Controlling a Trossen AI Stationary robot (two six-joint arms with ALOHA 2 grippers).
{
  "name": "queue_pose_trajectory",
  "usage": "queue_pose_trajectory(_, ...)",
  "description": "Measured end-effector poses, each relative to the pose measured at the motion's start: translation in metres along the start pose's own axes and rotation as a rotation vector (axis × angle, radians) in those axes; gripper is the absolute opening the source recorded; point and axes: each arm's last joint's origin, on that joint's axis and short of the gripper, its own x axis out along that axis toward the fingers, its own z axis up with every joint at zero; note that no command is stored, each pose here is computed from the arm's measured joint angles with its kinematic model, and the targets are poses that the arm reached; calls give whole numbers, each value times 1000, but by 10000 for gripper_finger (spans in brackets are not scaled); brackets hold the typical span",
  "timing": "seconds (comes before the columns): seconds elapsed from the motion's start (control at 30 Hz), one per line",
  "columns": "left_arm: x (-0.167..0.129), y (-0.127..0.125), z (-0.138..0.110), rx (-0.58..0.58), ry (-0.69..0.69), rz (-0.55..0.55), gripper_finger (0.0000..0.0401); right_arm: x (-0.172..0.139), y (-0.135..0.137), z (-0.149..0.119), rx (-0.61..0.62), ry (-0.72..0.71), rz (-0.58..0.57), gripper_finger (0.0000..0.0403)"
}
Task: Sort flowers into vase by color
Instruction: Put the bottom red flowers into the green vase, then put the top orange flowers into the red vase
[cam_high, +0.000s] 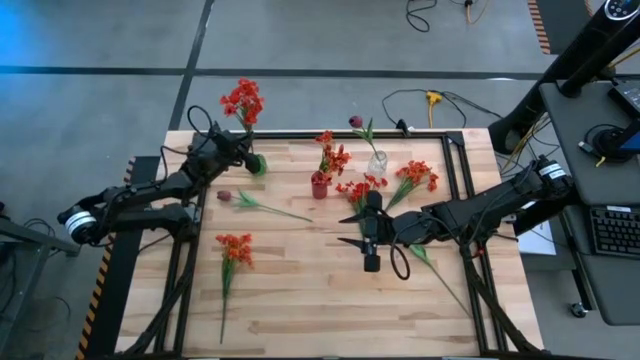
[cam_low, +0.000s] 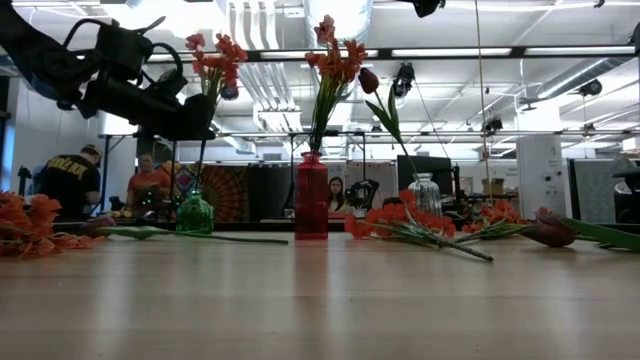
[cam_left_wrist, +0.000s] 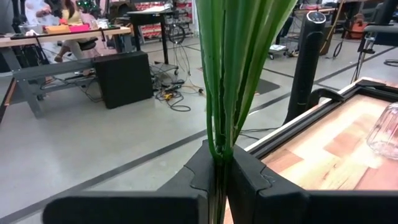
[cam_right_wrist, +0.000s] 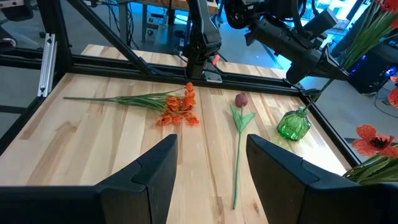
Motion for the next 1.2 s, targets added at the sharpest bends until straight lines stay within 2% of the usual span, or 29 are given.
queue_pose_trajectory(0.47, -1, 1, -2, -24, 20, 17, 20, 0, 0, 0, 0, 0, 0, 185)
queue_pose_trajectory(0.83, -1, 1, -3, -31, 39, 17, 87, 0, 0, 0, 1, -1, 0, 185)
queue_pose_trajectory(1.2, -9, 2, -8, -17, 130, 17, 142, 0, 0, 0, 15, 2, 0, 185)
